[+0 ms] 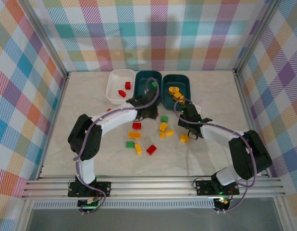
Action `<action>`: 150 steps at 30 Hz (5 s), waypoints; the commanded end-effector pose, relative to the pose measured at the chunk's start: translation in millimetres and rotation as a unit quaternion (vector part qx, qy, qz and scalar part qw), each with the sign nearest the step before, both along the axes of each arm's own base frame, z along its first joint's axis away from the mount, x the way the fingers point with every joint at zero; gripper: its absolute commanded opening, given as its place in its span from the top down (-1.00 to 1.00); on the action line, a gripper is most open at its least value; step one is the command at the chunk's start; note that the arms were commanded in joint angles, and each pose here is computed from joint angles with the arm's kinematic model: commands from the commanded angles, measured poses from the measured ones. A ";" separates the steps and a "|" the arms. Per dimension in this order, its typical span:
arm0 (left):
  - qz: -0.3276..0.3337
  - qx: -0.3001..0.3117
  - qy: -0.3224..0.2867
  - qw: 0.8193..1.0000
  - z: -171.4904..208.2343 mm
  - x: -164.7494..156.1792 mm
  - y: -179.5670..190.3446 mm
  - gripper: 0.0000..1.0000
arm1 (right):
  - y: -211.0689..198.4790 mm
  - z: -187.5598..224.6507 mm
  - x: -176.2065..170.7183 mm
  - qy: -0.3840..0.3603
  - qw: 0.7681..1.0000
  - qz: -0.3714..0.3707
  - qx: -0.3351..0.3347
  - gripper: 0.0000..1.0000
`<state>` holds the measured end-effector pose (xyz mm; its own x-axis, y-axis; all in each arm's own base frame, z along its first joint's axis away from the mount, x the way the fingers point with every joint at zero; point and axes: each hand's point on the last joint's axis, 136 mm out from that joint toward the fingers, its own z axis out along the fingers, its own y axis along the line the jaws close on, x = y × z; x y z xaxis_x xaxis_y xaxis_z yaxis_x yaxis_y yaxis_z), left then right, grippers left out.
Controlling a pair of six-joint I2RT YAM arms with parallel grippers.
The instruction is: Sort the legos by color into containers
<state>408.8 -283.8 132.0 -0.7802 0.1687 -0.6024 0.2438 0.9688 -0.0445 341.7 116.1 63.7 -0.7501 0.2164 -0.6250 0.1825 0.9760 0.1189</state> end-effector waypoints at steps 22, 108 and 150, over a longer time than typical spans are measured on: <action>0.021 -0.184 0.025 0.982 48.5 136.1 -1.6 -0.70 | 1.4 17.7 -16.2 0.010 1.000 -0.009 0.023 -0.56; 0.068 0.055 0.169 0.982 -112.6 -58.7 67.6 -0.34 | 11.9 35.4 -13.0 -0.060 0.994 0.000 0.096 -0.57; 0.173 -0.111 0.032 0.978 47.3 159.4 135.6 -0.71 | 15.0 44.7 -16.6 -0.066 0.992 0.009 0.111 -0.59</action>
<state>573.1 -144.1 110.9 -0.8513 -0.2688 -0.4506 -0.1790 0.9560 -0.2323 327.4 128.6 106.5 -0.6673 0.3463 -0.6594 0.1424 0.9283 0.3435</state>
